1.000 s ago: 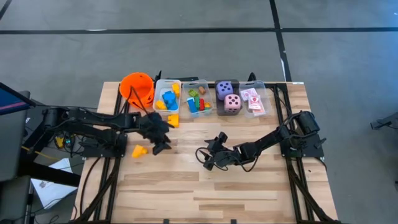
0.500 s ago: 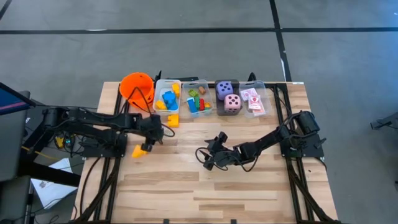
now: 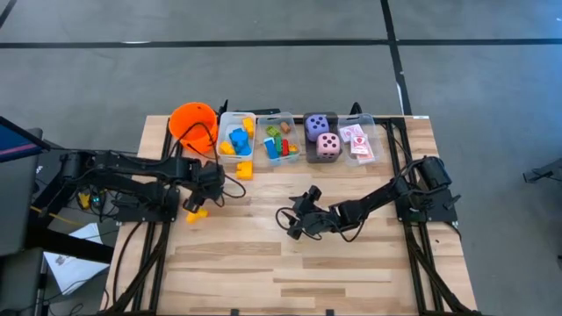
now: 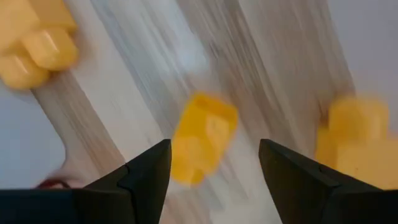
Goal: Pick & Place Toys
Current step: Put the large yellow game piece into the white bin
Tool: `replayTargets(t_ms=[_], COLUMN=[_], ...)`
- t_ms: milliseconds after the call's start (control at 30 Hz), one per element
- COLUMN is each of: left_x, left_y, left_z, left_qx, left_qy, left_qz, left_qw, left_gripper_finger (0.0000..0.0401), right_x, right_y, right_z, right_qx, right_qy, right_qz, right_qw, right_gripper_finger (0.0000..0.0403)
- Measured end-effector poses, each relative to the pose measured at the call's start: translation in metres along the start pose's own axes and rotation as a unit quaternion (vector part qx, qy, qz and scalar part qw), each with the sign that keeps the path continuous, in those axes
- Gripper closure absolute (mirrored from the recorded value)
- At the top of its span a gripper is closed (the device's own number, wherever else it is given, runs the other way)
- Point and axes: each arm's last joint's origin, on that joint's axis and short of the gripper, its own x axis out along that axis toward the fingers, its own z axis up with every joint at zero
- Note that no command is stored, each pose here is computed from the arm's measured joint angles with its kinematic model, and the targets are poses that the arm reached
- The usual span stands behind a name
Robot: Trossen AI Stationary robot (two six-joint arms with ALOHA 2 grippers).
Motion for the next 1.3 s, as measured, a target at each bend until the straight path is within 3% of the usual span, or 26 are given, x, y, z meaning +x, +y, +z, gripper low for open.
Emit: replayTargets(t_ms=[233, 467, 600, 900, 1000, 1133, 1300], left_x=[-0.001, 0.001, 0.010, 0.029, 0.030, 0.030, 0.029], left_y=[-0.004, 0.005, 0.004, 0.006, 0.005, 0.005, 0.006], left_z=[-0.009, 0.003, 0.004, 0.012, 0.012, 0.012, 0.013], left_qx=[0.105, 0.144, 0.165, 0.168, 0.165, 0.140, 0.090], left_qy=[0.060, 0.017, 0.042, 0.058, 0.061, 0.061, 0.056], left_qz=[-0.008, 0.041, 0.012, -0.007, -0.010, -0.009, -0.001], left_qw=[0.993, 0.989, 0.985, 0.984, 0.984, 0.988, 0.994], left_gripper_finger=[0.0164, 0.0164, 0.0164, 0.0168, 0.0197, 0.0271, 0.0274], right_x=[0.000, 0.000, 0.000, 0.000, 0.000, 0.000, 0.000], right_y=[0.000, 0.000, 0.000, 0.000, 0.000, 0.000, 0.000], right_z=[0.000, 0.000, 0.000, 0.000, 0.000, 0.000, 0.000], right_qx=[0.000, -0.001, 0.000, 0.000, 0.000, 0.000, 0.000], right_qy=[0.000, 0.001, 0.001, 0.001, 0.001, 0.001, 0.001], right_qz=[0.000, 0.000, -0.001, -0.001, -0.001, -0.001, -0.001], right_qw=[1.000, 1.000, 1.000, 1.000, 1.000, 1.000, 1.000], right_gripper_finger=[0.0154, 0.0154, 0.0154, 0.0154, 0.0154, 0.0154, 0.0154])
